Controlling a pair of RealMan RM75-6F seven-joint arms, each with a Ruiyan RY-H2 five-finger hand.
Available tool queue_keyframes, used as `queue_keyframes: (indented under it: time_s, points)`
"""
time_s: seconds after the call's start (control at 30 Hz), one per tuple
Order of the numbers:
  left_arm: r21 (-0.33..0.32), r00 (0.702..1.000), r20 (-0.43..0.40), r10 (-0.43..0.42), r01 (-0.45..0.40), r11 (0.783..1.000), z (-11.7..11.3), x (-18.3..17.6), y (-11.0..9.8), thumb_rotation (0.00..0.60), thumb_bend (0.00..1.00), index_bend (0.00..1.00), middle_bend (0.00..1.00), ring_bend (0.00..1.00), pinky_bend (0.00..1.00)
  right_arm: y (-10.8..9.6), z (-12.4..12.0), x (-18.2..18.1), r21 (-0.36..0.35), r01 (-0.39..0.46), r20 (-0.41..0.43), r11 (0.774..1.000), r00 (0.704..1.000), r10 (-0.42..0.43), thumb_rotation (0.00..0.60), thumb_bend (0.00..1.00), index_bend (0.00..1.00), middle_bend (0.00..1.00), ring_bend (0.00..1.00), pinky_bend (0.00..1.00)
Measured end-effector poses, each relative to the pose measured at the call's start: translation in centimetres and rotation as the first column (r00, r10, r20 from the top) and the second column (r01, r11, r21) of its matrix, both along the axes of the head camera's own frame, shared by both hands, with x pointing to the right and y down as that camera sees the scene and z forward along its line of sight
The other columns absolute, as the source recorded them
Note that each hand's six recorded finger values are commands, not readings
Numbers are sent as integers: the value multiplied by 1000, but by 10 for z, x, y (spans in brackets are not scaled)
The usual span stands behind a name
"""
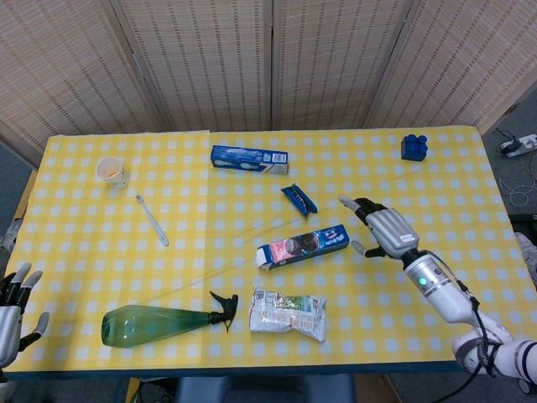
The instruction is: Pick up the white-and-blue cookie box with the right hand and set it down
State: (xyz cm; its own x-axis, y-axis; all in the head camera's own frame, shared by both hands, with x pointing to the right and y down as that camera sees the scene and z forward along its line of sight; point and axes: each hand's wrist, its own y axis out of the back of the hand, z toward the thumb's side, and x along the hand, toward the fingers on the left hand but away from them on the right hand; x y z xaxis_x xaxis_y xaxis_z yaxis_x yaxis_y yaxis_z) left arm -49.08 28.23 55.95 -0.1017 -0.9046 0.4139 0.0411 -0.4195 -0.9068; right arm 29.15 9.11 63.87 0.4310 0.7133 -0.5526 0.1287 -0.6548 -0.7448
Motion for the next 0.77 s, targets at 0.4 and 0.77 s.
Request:
queue_keyframes:
  time_s: [0.4,0.77]
  points:
    - [23,1000,-7,26,-26,999,-1,7,-9,600,372,172,72,95,20,52,-59,87,252,-66,-224,965,967,125,600,359,143,273,177,232]
    - [31,999,-12,46,-46,998,-2,14,-14,600,372,171,72,95,20,90,-84,126,298,-151,-244,943,943,228,600,360,169,288,195,239]
